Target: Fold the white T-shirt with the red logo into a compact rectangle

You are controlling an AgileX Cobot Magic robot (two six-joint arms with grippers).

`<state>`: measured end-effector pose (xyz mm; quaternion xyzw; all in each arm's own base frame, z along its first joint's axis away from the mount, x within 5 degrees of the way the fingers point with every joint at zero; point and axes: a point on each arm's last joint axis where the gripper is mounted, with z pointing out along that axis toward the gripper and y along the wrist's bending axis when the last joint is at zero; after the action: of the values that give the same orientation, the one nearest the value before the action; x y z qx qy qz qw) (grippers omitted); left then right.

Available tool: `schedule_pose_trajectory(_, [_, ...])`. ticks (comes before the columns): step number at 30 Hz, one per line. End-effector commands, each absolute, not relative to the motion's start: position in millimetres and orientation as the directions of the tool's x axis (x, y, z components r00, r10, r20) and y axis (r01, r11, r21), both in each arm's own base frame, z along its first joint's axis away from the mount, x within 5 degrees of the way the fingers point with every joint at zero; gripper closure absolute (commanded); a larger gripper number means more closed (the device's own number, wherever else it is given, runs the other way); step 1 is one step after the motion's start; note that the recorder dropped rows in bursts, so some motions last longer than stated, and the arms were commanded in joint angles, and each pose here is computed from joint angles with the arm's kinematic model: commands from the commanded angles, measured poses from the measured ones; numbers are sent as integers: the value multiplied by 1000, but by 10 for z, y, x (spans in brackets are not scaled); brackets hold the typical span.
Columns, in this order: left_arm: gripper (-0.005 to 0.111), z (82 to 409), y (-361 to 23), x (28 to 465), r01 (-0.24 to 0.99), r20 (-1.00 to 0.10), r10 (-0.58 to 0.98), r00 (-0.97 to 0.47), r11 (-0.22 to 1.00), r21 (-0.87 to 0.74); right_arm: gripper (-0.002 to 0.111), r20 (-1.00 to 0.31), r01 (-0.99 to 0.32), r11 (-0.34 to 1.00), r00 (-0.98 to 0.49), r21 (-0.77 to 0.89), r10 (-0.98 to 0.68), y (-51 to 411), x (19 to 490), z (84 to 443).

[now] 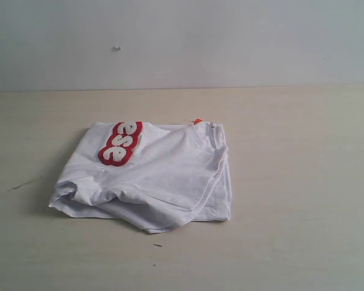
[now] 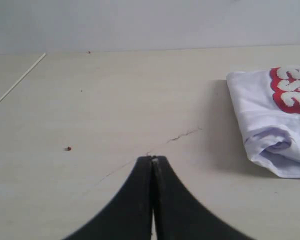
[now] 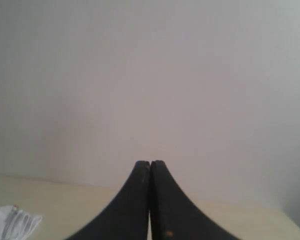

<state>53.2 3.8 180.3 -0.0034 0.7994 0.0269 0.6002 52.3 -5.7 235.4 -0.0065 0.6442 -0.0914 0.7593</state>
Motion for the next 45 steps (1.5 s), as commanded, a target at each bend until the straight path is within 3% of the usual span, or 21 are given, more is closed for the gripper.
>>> schedule_pose_trajectory(1, [107, 1809, 35, 530, -40, -963, 11, -269, 999, 23, 108, -989, 126, 986, 90, -108, -119, -64, 556, 2147])
schedule_pose_trajectory(9, [107, 1809, 35, 530, -40, -963, 11, -269, 999, 23, 108, -978, 120, 988, -193, -101, -77, -85, 543, 1888])
schedule_pose_trajectory(45, [107, 1809, 35, 530, -40, -963, 11, -269, 999, 23, 108, -982, 129, 990, -184, -54, -29, -84, 544, 1890])
